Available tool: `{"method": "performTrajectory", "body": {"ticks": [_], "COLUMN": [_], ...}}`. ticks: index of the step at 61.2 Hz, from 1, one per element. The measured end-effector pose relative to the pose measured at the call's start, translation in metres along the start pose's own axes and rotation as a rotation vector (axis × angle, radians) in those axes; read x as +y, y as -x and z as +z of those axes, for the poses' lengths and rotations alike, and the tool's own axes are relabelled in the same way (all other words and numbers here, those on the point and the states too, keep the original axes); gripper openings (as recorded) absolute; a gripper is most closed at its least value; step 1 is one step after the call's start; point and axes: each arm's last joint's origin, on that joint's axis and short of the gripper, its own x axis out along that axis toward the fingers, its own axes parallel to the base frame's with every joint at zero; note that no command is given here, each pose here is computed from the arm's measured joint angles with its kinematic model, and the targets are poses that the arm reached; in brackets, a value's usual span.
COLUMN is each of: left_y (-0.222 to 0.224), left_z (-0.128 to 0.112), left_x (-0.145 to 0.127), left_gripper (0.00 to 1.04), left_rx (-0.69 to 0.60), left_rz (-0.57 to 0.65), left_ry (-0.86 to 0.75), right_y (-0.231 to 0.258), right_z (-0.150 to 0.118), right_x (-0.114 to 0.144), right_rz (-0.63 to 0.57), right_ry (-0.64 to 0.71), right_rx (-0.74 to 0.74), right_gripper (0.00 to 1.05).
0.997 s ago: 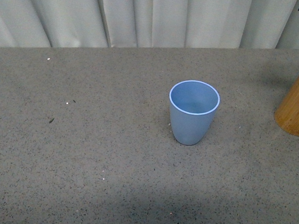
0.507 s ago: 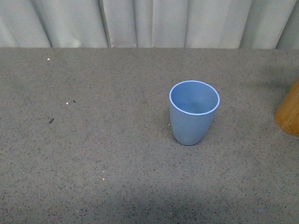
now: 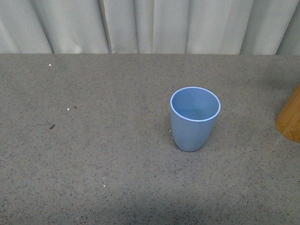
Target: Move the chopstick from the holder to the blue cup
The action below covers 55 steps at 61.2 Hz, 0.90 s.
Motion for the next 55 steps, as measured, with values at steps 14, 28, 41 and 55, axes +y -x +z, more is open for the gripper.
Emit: {"method": "performTrajectory", "body": {"ticks": [14, 28, 41, 55], "left_y": [0.0, 0.0, 0.0, 0.0], "left_z": [0.0, 0.0, 0.0, 0.0], "left_x": [0.0, 0.0, 0.0, 0.0], "left_gripper": [0.98, 0.98, 0.98, 0.98], "left_rx": [0.0, 0.0, 0.0, 0.0], "left_rz": [0.0, 0.0, 0.0, 0.0], "left_ry": [0.0, 0.0, 0.0, 0.0], "right_y": [0.025, 0.05, 0.063, 0.051], "right_z": [0.033, 0.068, 0.079, 0.054], "right_x": [0.009, 0.022, 0.06, 0.113], "right_rz": [0.065, 0.153, 0.272, 0.389], "right_ry": [0.024, 0.038, 0.016, -0.018], "right_rx": [-0.078, -0.163, -0.219, -0.199], "right_gripper": [0.01, 0.01, 0.01, 0.01]}}
